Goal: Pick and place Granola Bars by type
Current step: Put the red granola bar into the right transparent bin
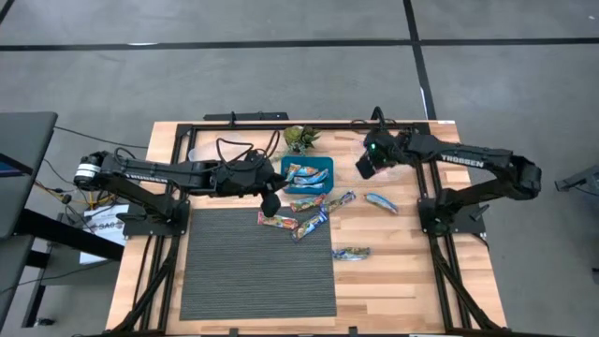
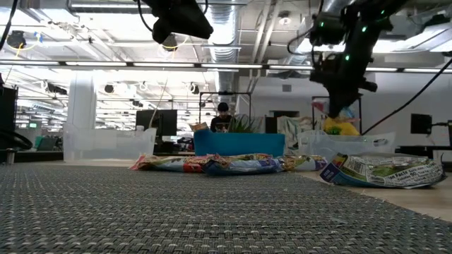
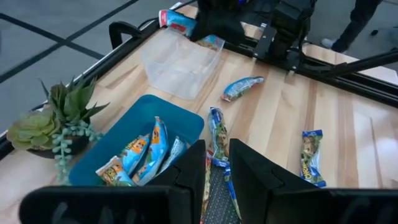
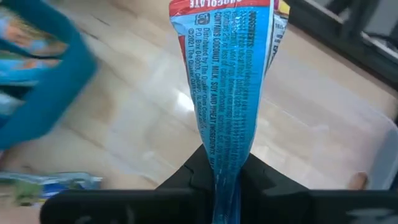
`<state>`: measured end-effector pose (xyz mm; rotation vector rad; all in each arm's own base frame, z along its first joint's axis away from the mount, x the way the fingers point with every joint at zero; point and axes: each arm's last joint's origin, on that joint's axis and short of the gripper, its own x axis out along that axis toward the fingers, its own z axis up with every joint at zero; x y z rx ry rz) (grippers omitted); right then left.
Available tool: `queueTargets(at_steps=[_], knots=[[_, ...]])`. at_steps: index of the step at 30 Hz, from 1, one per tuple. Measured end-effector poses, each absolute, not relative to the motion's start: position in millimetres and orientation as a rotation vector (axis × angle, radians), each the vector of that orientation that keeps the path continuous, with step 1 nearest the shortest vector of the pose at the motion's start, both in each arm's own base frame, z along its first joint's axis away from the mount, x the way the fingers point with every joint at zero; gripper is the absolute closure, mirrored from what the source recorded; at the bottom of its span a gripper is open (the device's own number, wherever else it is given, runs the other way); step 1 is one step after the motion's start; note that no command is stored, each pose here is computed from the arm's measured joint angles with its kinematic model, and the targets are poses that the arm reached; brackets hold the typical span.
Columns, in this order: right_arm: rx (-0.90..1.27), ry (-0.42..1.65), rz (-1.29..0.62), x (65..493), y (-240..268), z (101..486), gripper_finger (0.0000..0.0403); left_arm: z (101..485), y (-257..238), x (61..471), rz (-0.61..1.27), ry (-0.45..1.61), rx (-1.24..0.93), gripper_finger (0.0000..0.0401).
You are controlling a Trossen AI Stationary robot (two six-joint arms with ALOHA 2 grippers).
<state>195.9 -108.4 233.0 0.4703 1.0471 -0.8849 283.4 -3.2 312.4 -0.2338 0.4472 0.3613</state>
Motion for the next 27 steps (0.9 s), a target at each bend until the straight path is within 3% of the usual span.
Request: queueTargets(at_steps=[6, 17, 22, 27], knots=[[0.442, 1.101, -0.825, 189, -121, 230, 0.0365, 312, -3, 283, 0.361, 0.447, -0.237, 0.0338], [0.441, 1.106, -0.813, 188, -124, 230, 0.0267, 312, -3, 283, 0.379, 0.443, -0.236, 0.0338], [0.506, 1.136, -0.593, 194, -108, 229, 0.0237, 312, -3, 283, 0.378, 0.444, -0.236, 0.0338], [0.445, 1.300, -0.466, 195, -76, 226, 0.0227, 312, -4, 283, 0.332, 0.457, -0.216, 0.0338]])
